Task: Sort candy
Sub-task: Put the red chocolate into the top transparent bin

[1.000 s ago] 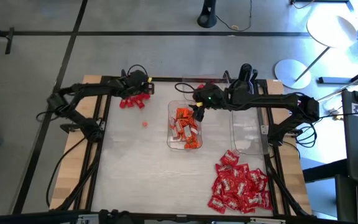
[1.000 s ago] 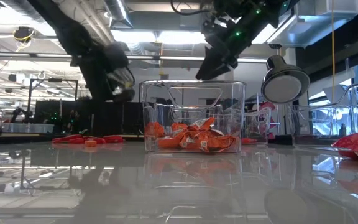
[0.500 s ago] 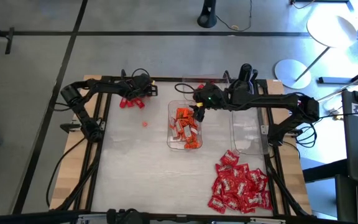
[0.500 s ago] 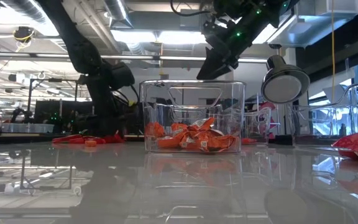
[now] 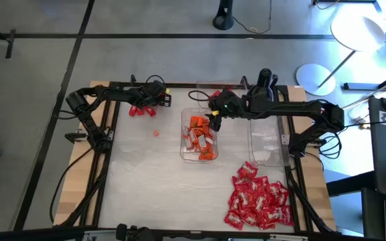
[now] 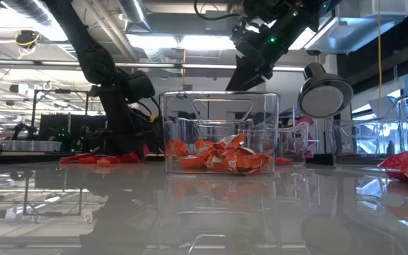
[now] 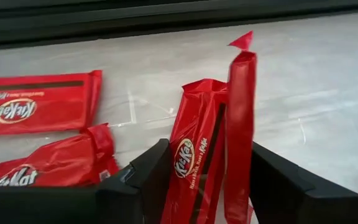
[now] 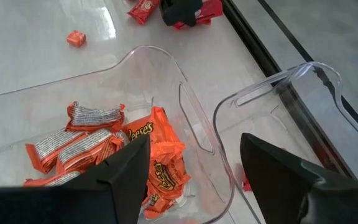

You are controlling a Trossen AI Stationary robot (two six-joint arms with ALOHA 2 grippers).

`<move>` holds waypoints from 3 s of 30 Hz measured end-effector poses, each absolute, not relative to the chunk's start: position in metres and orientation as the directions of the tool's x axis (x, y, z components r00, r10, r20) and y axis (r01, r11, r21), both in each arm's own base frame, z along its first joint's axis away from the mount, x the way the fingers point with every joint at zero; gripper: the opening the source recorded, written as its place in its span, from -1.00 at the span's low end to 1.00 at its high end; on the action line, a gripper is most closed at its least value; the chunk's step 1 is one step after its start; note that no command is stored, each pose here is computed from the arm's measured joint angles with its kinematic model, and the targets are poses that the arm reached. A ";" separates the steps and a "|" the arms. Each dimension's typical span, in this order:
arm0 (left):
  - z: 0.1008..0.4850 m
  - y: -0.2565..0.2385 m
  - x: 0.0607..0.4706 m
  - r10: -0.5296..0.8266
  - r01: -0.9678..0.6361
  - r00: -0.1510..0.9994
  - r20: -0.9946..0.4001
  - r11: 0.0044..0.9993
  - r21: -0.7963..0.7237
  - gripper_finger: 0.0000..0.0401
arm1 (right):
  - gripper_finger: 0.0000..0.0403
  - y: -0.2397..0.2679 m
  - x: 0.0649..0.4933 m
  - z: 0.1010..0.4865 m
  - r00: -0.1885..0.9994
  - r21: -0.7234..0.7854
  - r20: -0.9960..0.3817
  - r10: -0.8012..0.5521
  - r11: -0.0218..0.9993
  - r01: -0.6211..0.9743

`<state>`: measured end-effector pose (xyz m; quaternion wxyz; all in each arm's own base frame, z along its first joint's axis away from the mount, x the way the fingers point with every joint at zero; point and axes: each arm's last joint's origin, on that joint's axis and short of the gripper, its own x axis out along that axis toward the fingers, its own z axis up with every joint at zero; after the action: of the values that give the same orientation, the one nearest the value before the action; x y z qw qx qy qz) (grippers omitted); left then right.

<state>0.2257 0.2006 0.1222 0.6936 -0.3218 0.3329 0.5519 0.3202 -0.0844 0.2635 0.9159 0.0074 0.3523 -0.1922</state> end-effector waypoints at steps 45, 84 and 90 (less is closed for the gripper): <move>0.217 0.089 0.262 0.516 -0.745 0.606 -0.606 0.636 -0.203 -0.81 | 0.23 -0.084 0.321 0.256 0.654 -0.148 -0.681 -0.330 0.937 0.318; 0.241 -0.048 0.271 0.437 -0.506 0.842 -0.315 0.843 -0.183 -0.84 | 0.47 -0.041 0.373 0.245 0.879 0.130 -0.410 0.243 0.970 -0.207; 0.240 -0.051 0.270 0.430 -0.489 0.845 -0.317 0.862 -0.133 -0.79 | 0.36 -0.040 0.374 0.251 0.886 0.134 -0.353 0.300 0.954 -0.269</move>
<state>0.2702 -0.0507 0.2402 0.9548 -0.1048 0.1396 0.2406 0.3742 -0.0397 0.2514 0.9703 0.0406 0.1882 0.1467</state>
